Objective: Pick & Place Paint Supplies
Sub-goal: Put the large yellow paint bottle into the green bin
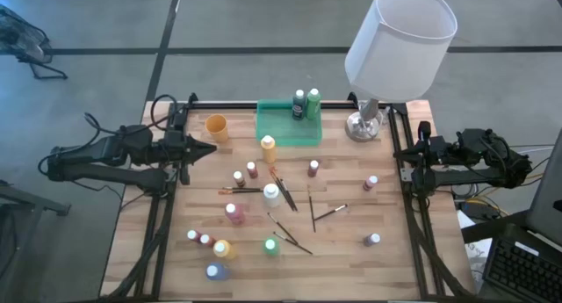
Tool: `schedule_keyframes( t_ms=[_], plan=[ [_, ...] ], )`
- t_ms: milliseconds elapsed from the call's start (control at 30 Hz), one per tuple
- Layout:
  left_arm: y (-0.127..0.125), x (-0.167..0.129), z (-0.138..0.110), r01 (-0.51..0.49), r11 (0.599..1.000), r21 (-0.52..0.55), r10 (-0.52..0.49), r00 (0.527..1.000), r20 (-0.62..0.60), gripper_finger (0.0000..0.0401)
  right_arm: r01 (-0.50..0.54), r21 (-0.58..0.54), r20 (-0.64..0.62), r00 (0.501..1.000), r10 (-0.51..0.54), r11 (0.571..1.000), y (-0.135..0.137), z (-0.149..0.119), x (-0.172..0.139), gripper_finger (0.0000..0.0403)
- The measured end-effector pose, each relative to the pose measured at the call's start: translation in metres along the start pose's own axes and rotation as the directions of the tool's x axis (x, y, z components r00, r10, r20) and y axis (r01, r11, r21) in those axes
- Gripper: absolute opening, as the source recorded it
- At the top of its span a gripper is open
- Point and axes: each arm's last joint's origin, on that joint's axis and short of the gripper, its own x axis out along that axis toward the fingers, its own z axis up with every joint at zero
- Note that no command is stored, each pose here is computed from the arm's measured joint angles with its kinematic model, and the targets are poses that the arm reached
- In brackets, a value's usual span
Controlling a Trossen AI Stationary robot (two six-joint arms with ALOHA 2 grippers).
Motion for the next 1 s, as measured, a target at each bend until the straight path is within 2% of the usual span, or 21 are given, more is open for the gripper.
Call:
schedule_keyframes(
  t_ms=[200,467,733,833,1000],
  plan=[
    [0.0,0.001,0.004,-0.002,1.0,0.014,0.001,0.999,0.041,0.0023,0.0,0.0,0.0,1.0,0.0,1.0,0.0,0.0,0.0,0.0008],
    [0.0,0.005,0.012,-0.011,0.997,-0.072,0.019,0.993,0.113,0.0023,0.0,0.0,0.0,1.0,0.0,1.0,0.0,0.0,0.0,0.0008],
    [-0.004,0.027,0.009,-0.024,1.0,-0.019,0.025,0.998,0.057,0.0026,0.0,0.0,0.0,1.0,0.0,1.0,0.0,0.0,0.0,0.0008],
    [-0.007,0.04,0.005,-0.025,1.0,0.006,0.025,1.0,0.006,0.0043,0.0,0.0,0.0,1.0,0.0,1.0,0.0,0.0,0.0,0.0008],
    [-0.009,0.062,-0.004,-0.071,0.997,0.03,0.073,0.994,-0.085,0.0108,0.0,0.0,0.0,1.0,0.0,1.0,0.0,0.0,0.0,0.0008]
  ],
)
